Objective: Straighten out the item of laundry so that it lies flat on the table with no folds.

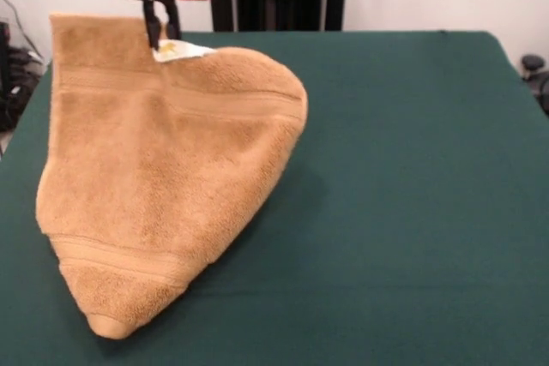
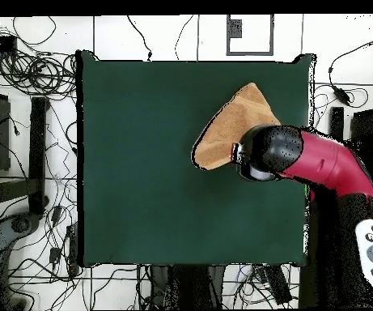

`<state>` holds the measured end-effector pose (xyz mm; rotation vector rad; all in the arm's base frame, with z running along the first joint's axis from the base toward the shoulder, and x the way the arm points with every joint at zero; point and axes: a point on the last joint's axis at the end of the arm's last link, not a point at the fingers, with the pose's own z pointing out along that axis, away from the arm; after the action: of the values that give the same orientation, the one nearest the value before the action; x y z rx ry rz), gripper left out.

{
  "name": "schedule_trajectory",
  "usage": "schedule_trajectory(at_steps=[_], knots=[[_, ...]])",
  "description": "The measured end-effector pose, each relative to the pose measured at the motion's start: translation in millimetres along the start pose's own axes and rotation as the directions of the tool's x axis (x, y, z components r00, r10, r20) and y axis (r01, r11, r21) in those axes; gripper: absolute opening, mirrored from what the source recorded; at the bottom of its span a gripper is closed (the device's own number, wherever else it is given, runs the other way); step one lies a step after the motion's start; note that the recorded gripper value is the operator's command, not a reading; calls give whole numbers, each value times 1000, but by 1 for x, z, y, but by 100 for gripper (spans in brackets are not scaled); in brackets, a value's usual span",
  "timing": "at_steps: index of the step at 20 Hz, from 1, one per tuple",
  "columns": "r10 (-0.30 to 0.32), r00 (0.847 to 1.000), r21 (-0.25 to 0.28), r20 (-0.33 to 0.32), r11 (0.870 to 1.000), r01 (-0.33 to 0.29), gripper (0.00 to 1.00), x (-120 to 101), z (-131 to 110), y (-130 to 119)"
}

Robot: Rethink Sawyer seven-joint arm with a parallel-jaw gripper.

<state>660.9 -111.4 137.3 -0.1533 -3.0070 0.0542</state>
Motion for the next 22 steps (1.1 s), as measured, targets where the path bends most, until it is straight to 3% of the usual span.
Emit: schedule_trajectory(at_steps=[4, 10, 22], knots=[[20, 1000, 11, -8, 1000, -20, 0, 8, -2, -13], [22, 1000, 16, -21, 1000, -21, 0, 19, -3, -14], [-1, 997, 55, -77, 998, 6, 0, 49, 0, 7]])
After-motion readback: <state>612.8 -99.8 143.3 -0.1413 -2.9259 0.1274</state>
